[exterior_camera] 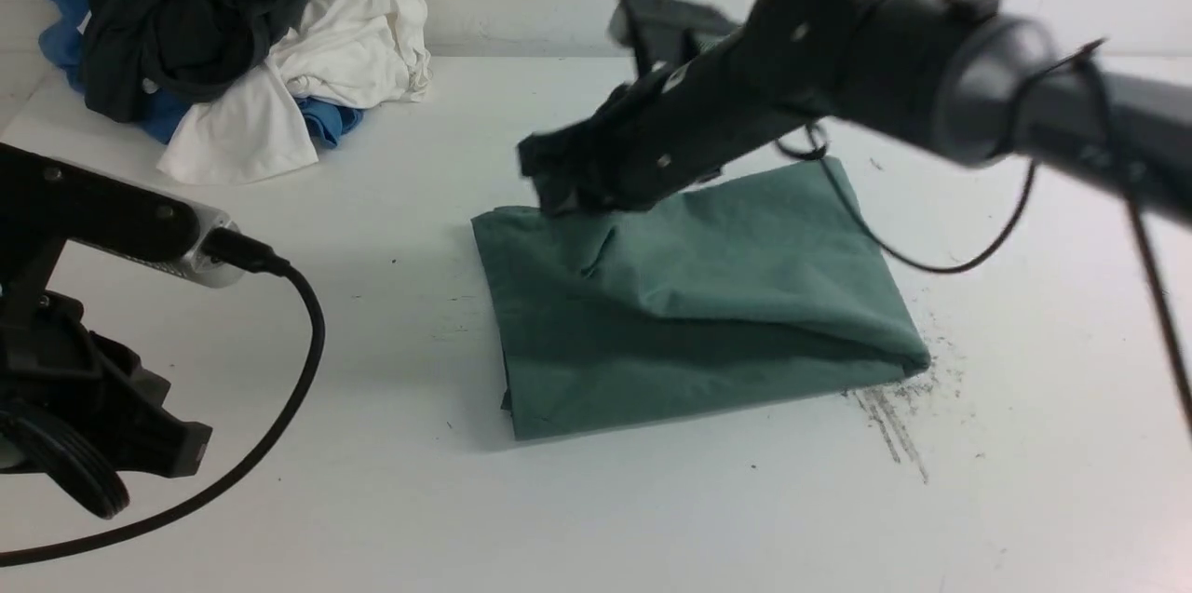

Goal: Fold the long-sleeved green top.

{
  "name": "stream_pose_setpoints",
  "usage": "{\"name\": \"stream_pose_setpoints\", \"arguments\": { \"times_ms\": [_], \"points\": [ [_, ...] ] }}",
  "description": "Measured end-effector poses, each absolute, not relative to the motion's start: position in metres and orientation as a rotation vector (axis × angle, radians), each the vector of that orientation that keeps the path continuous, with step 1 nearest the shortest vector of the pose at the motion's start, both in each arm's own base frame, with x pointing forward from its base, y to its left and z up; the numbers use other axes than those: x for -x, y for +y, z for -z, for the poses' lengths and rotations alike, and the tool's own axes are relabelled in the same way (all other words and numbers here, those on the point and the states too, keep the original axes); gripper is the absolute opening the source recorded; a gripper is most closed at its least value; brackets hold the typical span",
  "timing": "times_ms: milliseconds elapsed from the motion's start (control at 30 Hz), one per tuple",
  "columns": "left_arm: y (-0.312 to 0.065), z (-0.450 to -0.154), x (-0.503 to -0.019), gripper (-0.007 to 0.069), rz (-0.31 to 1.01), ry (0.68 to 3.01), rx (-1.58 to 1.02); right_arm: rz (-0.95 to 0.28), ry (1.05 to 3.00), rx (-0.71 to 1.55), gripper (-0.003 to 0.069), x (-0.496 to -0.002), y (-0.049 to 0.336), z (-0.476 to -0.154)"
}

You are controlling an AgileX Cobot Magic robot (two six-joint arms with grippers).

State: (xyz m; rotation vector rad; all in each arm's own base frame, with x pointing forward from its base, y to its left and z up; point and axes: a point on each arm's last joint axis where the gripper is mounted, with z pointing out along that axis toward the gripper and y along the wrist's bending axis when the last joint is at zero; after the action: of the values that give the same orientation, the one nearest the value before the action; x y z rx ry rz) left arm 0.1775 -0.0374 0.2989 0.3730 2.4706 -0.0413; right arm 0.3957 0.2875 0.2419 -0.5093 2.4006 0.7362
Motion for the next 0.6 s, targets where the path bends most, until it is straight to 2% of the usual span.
{"name": "stream_pose_setpoints", "arguments": {
  "times_ms": [167,300,333,433,467,500,600],
  "points": [
    [-0.038,-0.299,-0.177,-0.0008,0.044,2.471,-0.372,-0.712,2.436,0.529,0.0069,-0.397,0.300,-0.211],
    [-0.038,-0.299,-0.178,-0.0008,0.044,2.470,-0.372,-0.721,2.440,0.526,0.0118,-0.398,0.301,-0.208],
    [-0.038,-0.299,-0.178,-0.0008,0.044,2.469,-0.371,-0.727,2.429,0.537,0.0176,-0.399,0.302,-0.212],
    [-0.038,-0.299,-0.178,-0.0008,0.044,2.469,-0.371,-0.733,2.391,0.592,0.0278,-0.399,0.304,-0.229],
    [-0.038,-0.299,-0.178,-0.0008,0.044,2.469,-0.371,-0.732,2.388,0.599,0.0291,-0.399,0.304,-0.231],
    [-0.038,-0.299,-0.178,-0.0008,0.044,2.469,-0.371,-0.714,2.358,0.664,0.0334,-0.398,0.304,-0.244],
    [-0.038,-0.299,-0.178,-0.0008,0.044,2.469,-0.371,-0.665,2.322,0.781,0.0362,-0.395,0.301,-0.262]
  ]
}}
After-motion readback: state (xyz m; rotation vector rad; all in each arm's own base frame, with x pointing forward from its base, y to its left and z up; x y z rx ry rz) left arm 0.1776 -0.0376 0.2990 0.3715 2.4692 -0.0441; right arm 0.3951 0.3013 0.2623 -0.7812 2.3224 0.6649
